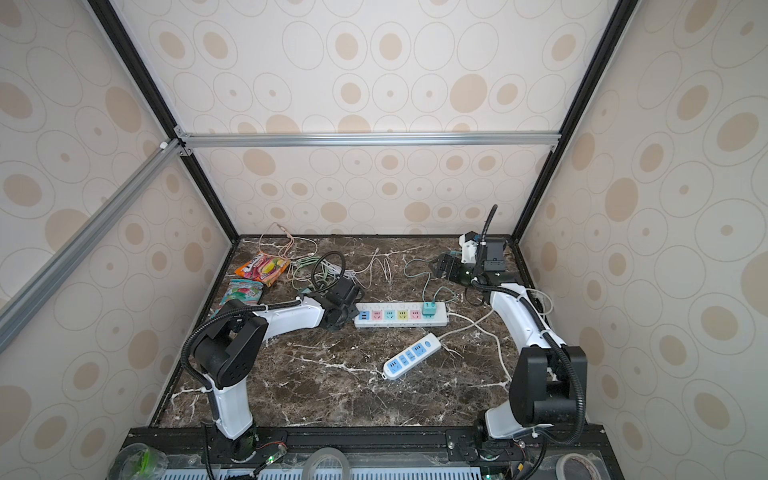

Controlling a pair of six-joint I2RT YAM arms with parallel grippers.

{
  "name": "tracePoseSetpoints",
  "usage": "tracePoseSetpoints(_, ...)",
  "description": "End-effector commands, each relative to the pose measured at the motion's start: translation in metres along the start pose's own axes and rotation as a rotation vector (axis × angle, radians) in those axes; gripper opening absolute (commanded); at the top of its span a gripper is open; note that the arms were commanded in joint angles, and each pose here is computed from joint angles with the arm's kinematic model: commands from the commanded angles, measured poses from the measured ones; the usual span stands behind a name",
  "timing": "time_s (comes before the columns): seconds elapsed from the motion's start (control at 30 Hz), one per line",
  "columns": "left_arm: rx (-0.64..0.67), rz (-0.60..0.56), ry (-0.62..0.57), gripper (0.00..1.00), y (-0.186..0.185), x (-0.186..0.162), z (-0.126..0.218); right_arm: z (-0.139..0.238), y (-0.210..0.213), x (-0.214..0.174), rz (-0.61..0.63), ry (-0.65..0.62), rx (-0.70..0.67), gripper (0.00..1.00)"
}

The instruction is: Insert the plug

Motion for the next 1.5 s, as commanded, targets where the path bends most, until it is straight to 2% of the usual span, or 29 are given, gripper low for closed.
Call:
tracePoseSetpoints(0.0,0.038,-0.003,0.011,0.58,0.009,-0.006,-0.002,-0.003,0.000,-0.005,-0.013,0.022,0.002,0.99)
tracePoseSetpoints(0.17,0.033,-0.010,0.013,0.48,0.006,-0.005,-0.002,-0.001,-0.001,-0.004,-0.011,0.017,-0.015,0.99)
tracePoseSetpoints(0.23,0.030,-0.017,-0.004,0.41,0.005,-0.003,0.001,0.002,-0.001,-0.003,-0.007,0.005,-0.029,0.99)
tracePoseSetpoints(0.33,0.011,-0.038,-0.033,0.22,0.003,0.003,0.010,0.004,0.001,-0.002,0.020,-0.029,-0.024,0.99)
tracePoseSetpoints(0.4,-0.037,-0.082,-0.038,0.03,-0.002,0.007,0.018,0.007,0.003,-0.002,0.035,-0.048,-0.014,0.99)
tracePoseSetpoints(0.43,-0.052,-0.102,-0.042,0.00,-0.004,0.008,0.023,0.008,0.005,-0.001,0.043,-0.059,-0.002,0.99)
tracePoseSetpoints(0.57,-0.105,-0.182,-0.085,0.00,-0.004,0.017,0.046,0.011,0.018,0.002,0.090,-0.109,0.072,1.00)
tracePoseSetpoints(0.77,-0.236,-0.298,-0.140,0.00,-0.020,0.036,0.099,0.007,0.045,0.007,0.174,-0.155,0.175,0.99)
tracePoseSetpoints(1.0,-0.380,-0.402,-0.248,0.00,-0.047,0.084,0.177,-0.014,0.091,0.003,0.374,-0.162,0.277,0.97)
tracePoseSetpoints(1.13,-0.548,-0.488,-0.229,0.00,-0.062,0.101,0.219,-0.029,0.110,0.000,0.467,-0.185,0.366,0.94)
tracePoseSetpoints(1.2,-0.594,-0.539,-0.221,0.00,-0.069,0.104,0.235,-0.037,0.133,-0.008,0.531,-0.193,0.437,0.95)
tracePoseSetpoints(1.27,-0.627,-0.606,-0.211,0.00,-0.074,0.104,0.247,-0.047,0.142,-0.009,0.538,-0.202,0.437,0.97)
tracePoseSetpoints(1.37,-0.655,-0.728,-0.229,0.00,-0.076,0.102,0.254,-0.056,0.150,-0.003,0.470,-0.208,0.479,0.97)
tracePoseSetpoints(1.47,-0.622,-0.857,-0.300,0.00,-0.072,0.103,0.250,-0.057,0.154,0.006,0.421,-0.209,0.504,0.93)
Point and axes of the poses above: each gripper's point midway between its finger pads, its own z axis back along the fingers, its own y axis along the line the jaws close on, x = y × z, the point moved 7 cm from there along z, back along the fingers, and after that the axes turned 12 degrees about z, right-handed, at the moved point
